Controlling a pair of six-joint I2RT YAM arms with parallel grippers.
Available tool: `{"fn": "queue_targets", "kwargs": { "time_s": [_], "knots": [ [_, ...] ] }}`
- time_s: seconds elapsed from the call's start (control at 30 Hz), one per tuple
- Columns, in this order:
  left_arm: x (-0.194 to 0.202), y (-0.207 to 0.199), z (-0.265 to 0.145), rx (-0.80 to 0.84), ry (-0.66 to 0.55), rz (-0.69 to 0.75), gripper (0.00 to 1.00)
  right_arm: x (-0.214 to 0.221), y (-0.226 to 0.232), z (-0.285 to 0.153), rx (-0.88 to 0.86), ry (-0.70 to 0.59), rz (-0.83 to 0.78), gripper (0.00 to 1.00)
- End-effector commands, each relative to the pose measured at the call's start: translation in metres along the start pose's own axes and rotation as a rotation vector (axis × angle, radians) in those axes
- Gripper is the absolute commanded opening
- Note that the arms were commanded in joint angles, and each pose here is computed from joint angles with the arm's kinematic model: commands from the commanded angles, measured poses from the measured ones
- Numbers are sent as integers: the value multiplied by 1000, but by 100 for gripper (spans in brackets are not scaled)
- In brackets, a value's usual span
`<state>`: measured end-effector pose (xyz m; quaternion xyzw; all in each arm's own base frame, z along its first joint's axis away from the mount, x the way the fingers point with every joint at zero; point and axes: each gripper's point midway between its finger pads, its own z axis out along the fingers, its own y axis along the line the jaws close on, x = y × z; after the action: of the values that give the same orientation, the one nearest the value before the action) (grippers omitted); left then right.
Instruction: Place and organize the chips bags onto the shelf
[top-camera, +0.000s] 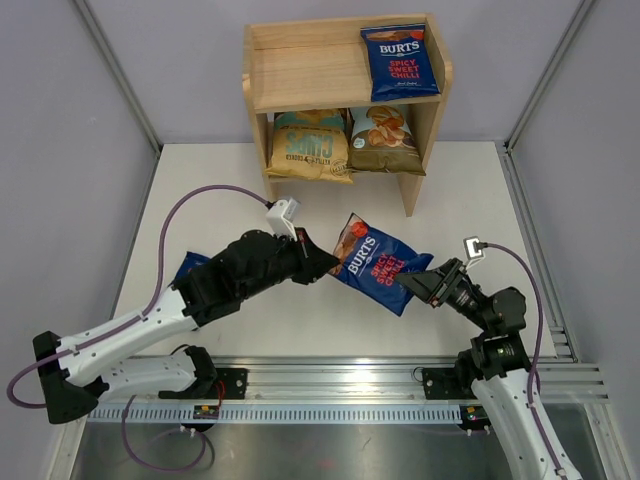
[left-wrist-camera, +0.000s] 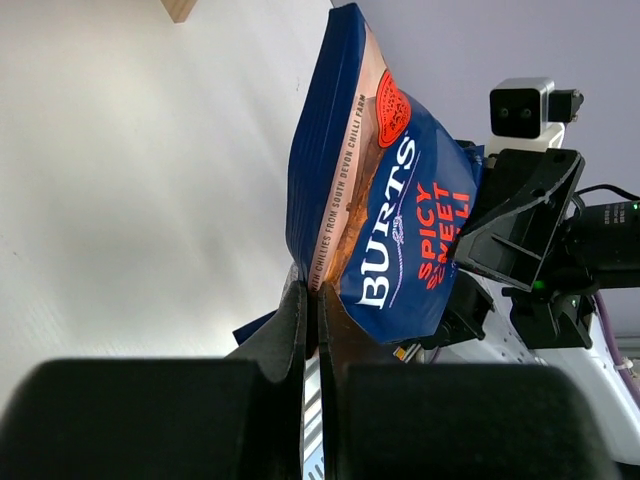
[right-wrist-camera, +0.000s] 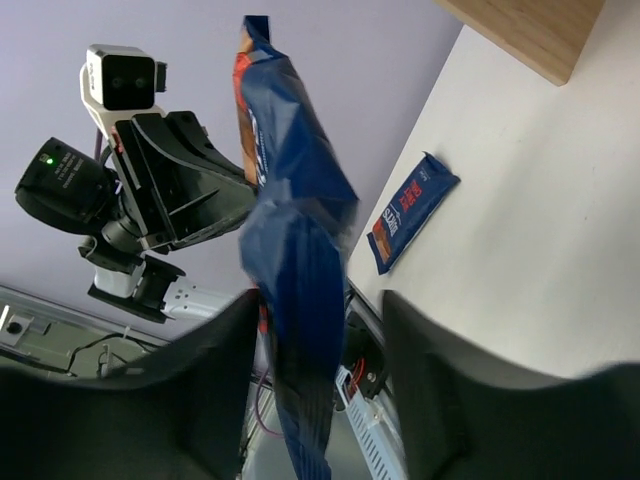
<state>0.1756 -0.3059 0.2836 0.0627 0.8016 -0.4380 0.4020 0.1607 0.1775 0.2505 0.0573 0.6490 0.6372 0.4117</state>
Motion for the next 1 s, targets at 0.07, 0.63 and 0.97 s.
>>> {"fn": "queue_targets", "kwargs": {
  "time_s": [0.07, 0.63, 0.97],
  "knots": [
    [-12, -23, 4, 82, -26, -38, 0, -5, 28, 0, -83, 9, -49, 42],
    [-60, 90, -79, -439, -187, 92, 77, -46, 75, 10, -22, -74, 22, 4],
    [-54, 122, -155, -627, -74, 301, 99, -139, 157, 56, -46, -209, 107, 1]
  ]
}}
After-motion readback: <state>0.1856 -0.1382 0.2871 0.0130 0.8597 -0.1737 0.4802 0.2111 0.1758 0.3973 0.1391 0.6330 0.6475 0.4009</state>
